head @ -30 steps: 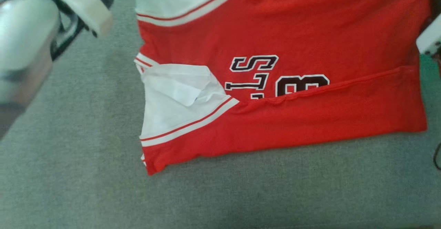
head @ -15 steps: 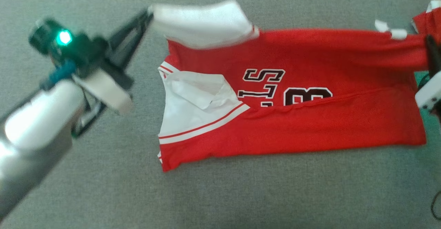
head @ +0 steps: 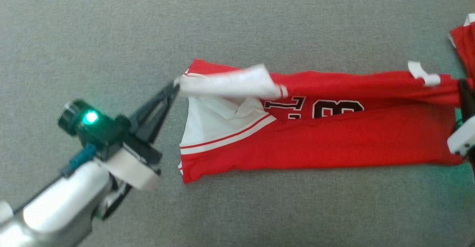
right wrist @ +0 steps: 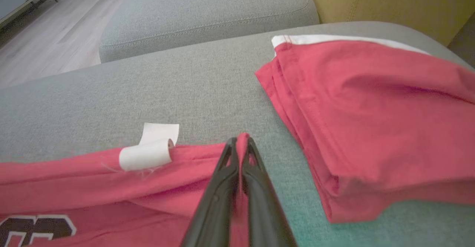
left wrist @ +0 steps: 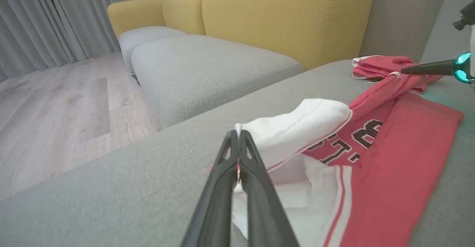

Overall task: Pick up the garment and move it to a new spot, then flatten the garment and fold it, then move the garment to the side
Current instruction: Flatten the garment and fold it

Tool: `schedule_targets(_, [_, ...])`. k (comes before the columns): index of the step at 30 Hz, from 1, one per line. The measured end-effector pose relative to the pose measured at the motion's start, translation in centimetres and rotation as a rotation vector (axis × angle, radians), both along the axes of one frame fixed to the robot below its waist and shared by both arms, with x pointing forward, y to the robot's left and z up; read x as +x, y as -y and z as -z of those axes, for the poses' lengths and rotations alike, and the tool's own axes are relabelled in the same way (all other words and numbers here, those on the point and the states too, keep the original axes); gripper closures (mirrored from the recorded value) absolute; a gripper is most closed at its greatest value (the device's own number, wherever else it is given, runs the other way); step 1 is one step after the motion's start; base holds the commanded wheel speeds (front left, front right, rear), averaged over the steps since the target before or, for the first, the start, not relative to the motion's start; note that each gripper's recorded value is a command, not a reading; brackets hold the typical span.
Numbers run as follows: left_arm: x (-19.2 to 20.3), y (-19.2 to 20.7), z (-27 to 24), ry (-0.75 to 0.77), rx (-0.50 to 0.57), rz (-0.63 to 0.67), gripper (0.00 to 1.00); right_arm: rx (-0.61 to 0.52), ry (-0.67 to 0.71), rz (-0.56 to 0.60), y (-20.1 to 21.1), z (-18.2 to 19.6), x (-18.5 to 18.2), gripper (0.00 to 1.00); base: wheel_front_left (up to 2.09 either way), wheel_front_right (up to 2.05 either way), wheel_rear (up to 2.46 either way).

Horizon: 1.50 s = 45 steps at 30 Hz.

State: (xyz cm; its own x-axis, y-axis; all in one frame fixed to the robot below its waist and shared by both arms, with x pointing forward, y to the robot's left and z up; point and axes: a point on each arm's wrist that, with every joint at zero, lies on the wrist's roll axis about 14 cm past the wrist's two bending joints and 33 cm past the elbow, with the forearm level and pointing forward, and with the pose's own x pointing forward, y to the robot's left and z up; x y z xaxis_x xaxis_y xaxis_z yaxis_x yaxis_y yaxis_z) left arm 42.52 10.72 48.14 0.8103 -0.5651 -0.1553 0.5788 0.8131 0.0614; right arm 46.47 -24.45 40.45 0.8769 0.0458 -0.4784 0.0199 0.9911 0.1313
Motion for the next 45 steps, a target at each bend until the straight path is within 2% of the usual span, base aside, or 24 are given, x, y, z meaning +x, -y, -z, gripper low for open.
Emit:
schedule_targets(6, [-2.6, 0.1, 2.1, -0.079, -0.023, -0.015, 1.0, 0.006, -0.031, 0.024, 0.5, 1.1, -1.7, 1.0, 0.0, 0.0, 0.0])
schedule_targets(13, [-3.7, 0.3, 3.2, -0.125, -0.051, -0.042, 1.0, 0.004, -0.071, 0.041, 0.9, 2.3, -3.7, 1.0, 0.0, 0.0, 0.0])
schedule_targets(15, [-4.1, 0.6, 3.8, -0.144, -0.061, -0.042, 1.0, 0.004, -0.075, 0.047, 1.1, 2.5, -3.9, 0.8, 0.0, 0.0, 0.0])
schedule_targets(16, [-4.3, 0.7, 4.1, -0.155, -0.064, -0.043, 1.0, 0.005, -0.072, 0.049, 1.1, 2.6, -3.9, 0.65, 0.0, 0.0, 0.0])
schedule_targets(17, [-4.5, 0.8, 4.4, -0.165, -0.065, -0.045, 1.0, 0.002, -0.074, 0.051, 1.1, 2.6, -4.0, 0.28, 0.0, 0.0, 0.0])
schedule_targets(18, [-4.6, 0.9, 4.7, -0.174, -0.066, -0.047, 1.0, -0.005, -0.07, 0.055, 1.3, 2.6, -4.0, 0.0, 0.0, 0.0, 0.0])
schedule_targets(20, [-4.7, 1.1, 5.0, -0.186, -0.072, -0.051, 0.56, -0.021, -0.065, 0.065, 1.6, 2.6, -4.1, 0.0, 0.0, 0.0, 0.0])
schedule_targets(21, [-4.9, 1.2, 5.2, -0.194, -0.077, -0.055, 0.16, -0.027, -0.06, 0.072, 1.8, 2.5, -4.1, 0.0, 0.0, 0.0, 0.0])
schedule_targets(22, [-5.0, 1.3, 5.2, -0.197, -0.083, -0.059, 0.0, -0.029, -0.051, 0.08, 2.0, 2.3, -4.2, 0.0, 0.0, 0.0, 0.0])
schedule_targets(28, [-5.1, 0.9, 4.0, -0.151, -0.096, -0.133, 0.0, -0.032, -0.023, 0.115, 2.6, 1.5, -5.5, 0.0, 0.0, 0.0, 0.0])
schedule_targets(33, [-5.4, -0.2, 2.3, -0.072, -0.121, -0.289, 0.0, 0.039, -0.059, 0.148, 1.5, 2.4, -8.3, 0.0, 0.0, 0.0, 0.0])
schedule_targets(37, [-6.7, -0.6, 2.0, -0.064, -0.177, -0.408, 0.0, 0.113, -0.068, 0.169, 0.8, 2.3, -8.1, 0.0, 0.0, 0.0, 0.0])
schedule_targets(45, [-9.9, -0.9, 2.5, -0.067, -0.197, -0.525, 0.0, 0.133, -0.125, 0.172, 0.4, 3.0, -7.1, 0.0, 0.0, 0.0, 0.0])
